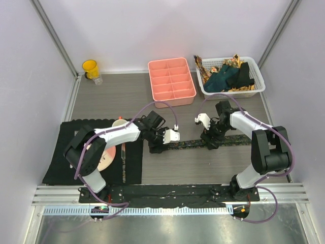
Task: Roll the ties
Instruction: Flatten out the tie at the center of the board, then roll the tie at the center of the board.
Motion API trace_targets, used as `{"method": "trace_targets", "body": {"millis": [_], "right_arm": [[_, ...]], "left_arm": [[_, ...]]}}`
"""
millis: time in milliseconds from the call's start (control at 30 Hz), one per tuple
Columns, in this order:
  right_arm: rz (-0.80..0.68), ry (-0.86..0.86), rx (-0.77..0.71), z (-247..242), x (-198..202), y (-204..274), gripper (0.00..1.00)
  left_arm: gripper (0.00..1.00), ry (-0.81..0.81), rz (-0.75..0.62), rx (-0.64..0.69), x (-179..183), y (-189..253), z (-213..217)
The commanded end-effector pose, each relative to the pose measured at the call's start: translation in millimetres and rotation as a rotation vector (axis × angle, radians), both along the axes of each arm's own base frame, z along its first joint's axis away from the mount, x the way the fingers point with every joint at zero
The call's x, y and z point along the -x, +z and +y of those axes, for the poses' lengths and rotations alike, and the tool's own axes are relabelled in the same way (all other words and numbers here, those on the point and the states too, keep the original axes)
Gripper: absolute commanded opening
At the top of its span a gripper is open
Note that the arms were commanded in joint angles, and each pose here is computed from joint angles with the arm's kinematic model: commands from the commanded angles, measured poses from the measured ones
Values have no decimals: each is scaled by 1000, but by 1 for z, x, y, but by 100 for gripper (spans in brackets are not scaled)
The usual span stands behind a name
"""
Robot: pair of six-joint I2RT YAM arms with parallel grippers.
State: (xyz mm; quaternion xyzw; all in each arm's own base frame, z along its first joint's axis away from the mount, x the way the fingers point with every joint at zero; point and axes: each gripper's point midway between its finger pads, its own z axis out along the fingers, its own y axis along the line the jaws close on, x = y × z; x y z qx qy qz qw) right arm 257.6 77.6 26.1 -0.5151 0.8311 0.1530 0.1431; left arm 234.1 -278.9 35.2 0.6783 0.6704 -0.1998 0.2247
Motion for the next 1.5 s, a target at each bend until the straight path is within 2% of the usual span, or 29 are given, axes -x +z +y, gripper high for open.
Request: {"method": "trace_targets", "body": {"millis": [0,167,200,233,267,400,467,567,633,667,700,767,800,867,900,933,1000,1033,1133,1167,1267,1367,1467], "right_arm": [[-51,-1,35,-5,-9,-3,80],[-29,-71,47,-8,-5,-2,82],[-44,-96,48,-7,-13,4,83],[-24,-119,43,-6,-13,10,84],[-17,-144,28,-4,-15,18,89],[-24,-227,-80,14,-31,69,94],[-10,-259,-152,25,-29,90,96],[-2,-304,-321,54,-38,129,97],[96,-387,-450,78,-40,145,90],[154,-413,-477,87,-45,143,85],[204,-420,-500,99,-43,142,76],[327,-490,-557,121,-46,138,69],[336,-488,-585,134,-50,137,66],[430,-552,-600,149,-49,125,57],[427,-539,-616,161,-51,122,54],[452,-552,-617,166,-50,117,45],[528,-558,-615,185,-42,106,37],[545,-548,-598,191,-37,99,28],[593,-515,-561,210,-24,80,12],[627,-527,-559,215,-20,79,8],[660,-533,-561,226,-14,70,1],[664,-526,-541,227,-3,65,1],[701,-530,-506,232,10,50,1]], "left_arm": [[59,-32,-92,-13,-8,0,5],[45,-60,-149,-96,-13,-13,20],[45,-72,-156,-96,-12,-12,22],[48,-84,-159,-96,-10,-12,23],[60,-93,-159,-89,-8,-10,24],[87,-31,-165,44,-6,35,14],[94,-20,-210,135,-5,72,9],[97,94,-260,233,-13,119,13],[98,193,-221,306,-12,144,19],[98,228,-187,327,-14,145,27],[97,258,-174,336,-16,146,32],[96,310,-155,326,-20,137,46],[94,285,-137,323,-16,133,47],[84,187,-115,248,-10,110,57],[82,152,-96,229,-5,102,57],[77,136,-91,210,-5,97,58],[71,134,-47,161,-8,81,59],[65,108,-46,144,-9,78,60],[54,35,-28,123,-5,61,59],[53,22,-25,118,-7,57,58],[52,108,-10,92,-22,53,56],[53,111,27,64,-25,48,54],[61,89,52,70,-20,49,49]]}}
